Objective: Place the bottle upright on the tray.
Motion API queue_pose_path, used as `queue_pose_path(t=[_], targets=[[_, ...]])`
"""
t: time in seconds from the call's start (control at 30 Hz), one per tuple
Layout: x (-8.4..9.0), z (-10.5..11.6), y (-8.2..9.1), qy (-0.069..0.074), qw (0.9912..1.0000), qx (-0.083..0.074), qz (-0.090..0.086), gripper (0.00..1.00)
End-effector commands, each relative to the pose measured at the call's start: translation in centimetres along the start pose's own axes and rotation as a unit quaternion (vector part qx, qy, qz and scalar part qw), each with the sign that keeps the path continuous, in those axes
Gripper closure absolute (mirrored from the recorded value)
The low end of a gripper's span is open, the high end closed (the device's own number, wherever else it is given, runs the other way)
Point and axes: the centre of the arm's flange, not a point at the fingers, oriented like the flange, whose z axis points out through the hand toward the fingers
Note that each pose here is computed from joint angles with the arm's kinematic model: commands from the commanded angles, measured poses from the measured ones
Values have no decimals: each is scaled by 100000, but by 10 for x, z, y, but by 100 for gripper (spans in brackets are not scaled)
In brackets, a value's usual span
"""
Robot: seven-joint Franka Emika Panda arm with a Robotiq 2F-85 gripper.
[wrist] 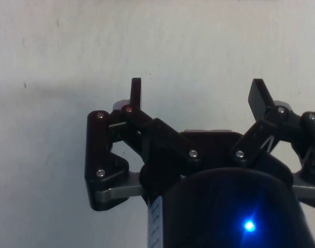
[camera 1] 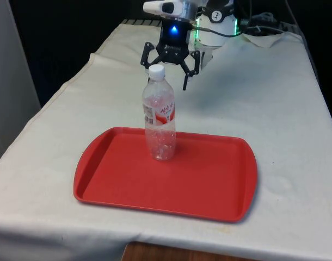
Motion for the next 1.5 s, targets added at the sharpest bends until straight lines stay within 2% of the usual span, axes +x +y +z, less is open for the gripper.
queue_pose_path(t=[0.0, 0.03, 0.27, 0.3, 0.33, 0.37, 0.53, 0.6, 0.63, 0.67, 0.8, 0.9, 0.93, 0.97, 1.13, 1.23, 1.27, 1.3, 1.4, 1.47], targets=[[0, 0, 1, -363, 99999, -107, 84, 0], [-5, -1, -4, -1842, 99982, 440, 198, 0], [-10, 1, 2, -4210, 99909, -74, 631, 0], [-6, 3, 9, -3539, 99932, -774, 620, 0], [-10, 1, 4, -4572, 99893, -155, 719, 0], [-12, 1, 5, -5291, 99856, -284, 814, 0], [-13, 0, 10, -6839, 99758, -595, 1142, 0], [-15, -1, 14, -7774, 99686, -772, 1315, 0], [-11, 1, 19, -7300, 99714, -1491, 1285, 0], [-15, -1, 14, -8130, 99655, -807, 1426, 0], [-18, -2, 18, -9574, 99523, -1014, 1590, 0], [-23, -1, 22, -11069, 99363, -1225, 1729, 0], [-18, 1, 26, -10285, 99436, -1919, 1734, 0], [-23, -1, 23, -11477, 99317, -1261, 1686, 0], [-24, -3, 25, -12879, 99137, -1405, 2003, 0], [-23, -4, 24, -12917, 99129, -1336, 2215, 0], [-21, -2, 28, -12588, 99165, -1990, 1975, 0], [-23, -5, 24, -12862, 99136, -1305, 2238, 0], [-21, -9, 23, -12894, 99133, -1071, 2270, 0], [-20, -12, 24, -13252, 99088, -1029, 2234, 0]])
